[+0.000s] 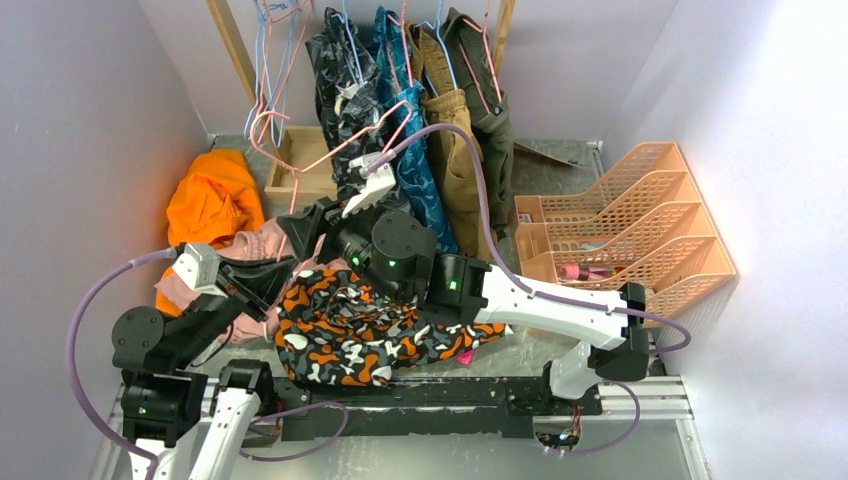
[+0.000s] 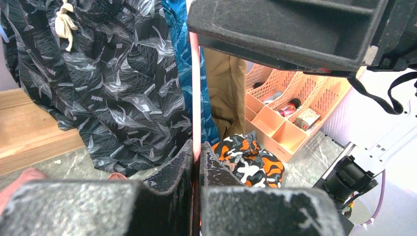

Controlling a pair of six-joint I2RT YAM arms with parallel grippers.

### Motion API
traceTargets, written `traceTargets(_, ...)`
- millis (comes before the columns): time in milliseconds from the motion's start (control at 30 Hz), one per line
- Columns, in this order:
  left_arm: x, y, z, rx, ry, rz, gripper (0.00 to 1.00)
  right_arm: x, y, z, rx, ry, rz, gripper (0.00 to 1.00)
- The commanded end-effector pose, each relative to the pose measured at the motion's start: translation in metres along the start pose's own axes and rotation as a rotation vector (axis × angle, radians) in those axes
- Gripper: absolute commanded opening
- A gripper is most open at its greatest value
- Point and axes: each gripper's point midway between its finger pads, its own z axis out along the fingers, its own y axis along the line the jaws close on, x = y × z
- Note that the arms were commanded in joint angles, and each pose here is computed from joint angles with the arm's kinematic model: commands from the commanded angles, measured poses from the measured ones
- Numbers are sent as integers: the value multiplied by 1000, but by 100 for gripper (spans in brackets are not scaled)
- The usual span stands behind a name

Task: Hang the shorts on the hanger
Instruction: Hang the shorts on the hanger.

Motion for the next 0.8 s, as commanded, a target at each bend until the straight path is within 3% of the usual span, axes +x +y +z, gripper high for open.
traceTargets(0, -16, -12, -9, 16, -40, 18, 7, -15, 11, 2, -28, -58, 56, 50)
traceTargets(167, -24, -19, -14, 23, -57, 31, 7, -17, 20, 6, -53, -58, 64, 42)
traceTargets(467, -19, -22, -19, 29, -54, 37, 7, -12, 29, 8, -108, -46, 46, 5)
traceTargets(533, -18, -20, -19, 24, -50, 36, 11, -13, 32, 6, -130, -52, 42, 0)
traceTargets(567, -17, -21, -20, 23, -49, 35, 18, -14, 32, 5, -138, -52, 37, 0)
traceTargets(667, -20, -21, -21, 17, -53, 38, 52, -22, 33, -6, -170, -62, 15, 0)
traceTargets(733, -25, -21, -26, -6, -68, 44, 88, -22, 32, -15, -192, -47, -15, 0)
traceTargets(767, -28, -22, -29, -14, -76, 51, 96, -21, 30, -22, -206, -28, -42, 0)
